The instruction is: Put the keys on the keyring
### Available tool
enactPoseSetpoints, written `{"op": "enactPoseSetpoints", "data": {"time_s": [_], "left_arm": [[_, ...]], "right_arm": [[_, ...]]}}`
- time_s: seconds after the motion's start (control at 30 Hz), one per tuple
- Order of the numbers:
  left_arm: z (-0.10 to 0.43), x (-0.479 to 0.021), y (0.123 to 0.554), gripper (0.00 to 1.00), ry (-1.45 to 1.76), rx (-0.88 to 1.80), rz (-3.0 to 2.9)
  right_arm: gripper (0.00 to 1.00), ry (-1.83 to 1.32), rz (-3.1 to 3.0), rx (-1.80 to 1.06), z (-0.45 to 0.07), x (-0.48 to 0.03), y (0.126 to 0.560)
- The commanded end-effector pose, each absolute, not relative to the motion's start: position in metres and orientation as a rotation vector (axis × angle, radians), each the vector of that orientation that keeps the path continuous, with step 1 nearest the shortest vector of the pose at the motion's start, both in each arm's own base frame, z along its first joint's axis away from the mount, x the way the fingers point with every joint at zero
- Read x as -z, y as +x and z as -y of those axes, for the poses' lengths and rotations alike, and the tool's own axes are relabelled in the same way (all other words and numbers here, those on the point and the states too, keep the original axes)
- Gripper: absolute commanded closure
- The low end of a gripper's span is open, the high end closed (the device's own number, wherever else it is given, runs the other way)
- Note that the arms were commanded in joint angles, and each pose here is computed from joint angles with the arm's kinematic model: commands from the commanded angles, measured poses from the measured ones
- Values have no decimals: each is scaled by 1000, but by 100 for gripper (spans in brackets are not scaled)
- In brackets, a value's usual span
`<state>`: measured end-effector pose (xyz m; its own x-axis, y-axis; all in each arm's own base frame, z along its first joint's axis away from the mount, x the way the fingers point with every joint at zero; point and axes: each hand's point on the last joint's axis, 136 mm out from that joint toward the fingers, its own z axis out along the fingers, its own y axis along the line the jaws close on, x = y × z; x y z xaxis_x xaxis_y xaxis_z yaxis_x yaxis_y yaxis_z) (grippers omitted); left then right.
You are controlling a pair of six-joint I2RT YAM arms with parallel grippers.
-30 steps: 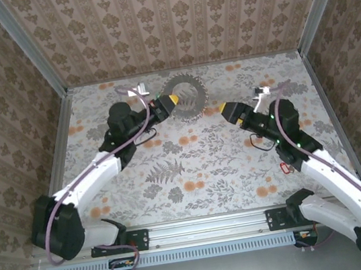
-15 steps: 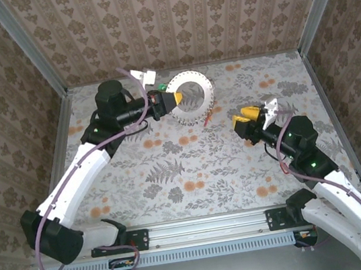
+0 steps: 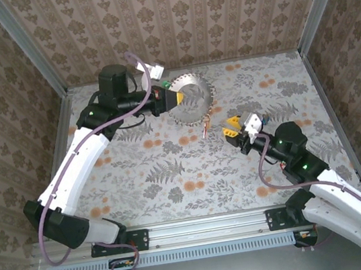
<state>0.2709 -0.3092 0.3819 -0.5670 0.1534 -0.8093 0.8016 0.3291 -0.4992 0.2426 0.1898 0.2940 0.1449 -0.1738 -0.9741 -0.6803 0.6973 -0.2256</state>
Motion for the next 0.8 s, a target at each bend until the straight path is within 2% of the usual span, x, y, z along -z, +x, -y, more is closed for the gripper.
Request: {"op": "enactPoseSetpoints", "data": {"time_s": [0.0, 0.23, 0.57, 0.77], "left_arm": [[306, -389, 270, 100, 919, 1196, -1911], [305, -389, 271, 100, 976, 1149, -1894], [305, -392, 272, 100, 993, 1125, -1884], [306, -392, 272, 100, 994, 1135, -1881]], "right_arm": [[71, -798, -1299, -317, -193, -303, 243], [74, -856, -1294, -306, -206, -293, 244], [85, -877, -1278, -367, -223, -290, 240], [86, -885, -1274, -387, -230, -290, 239]]}}
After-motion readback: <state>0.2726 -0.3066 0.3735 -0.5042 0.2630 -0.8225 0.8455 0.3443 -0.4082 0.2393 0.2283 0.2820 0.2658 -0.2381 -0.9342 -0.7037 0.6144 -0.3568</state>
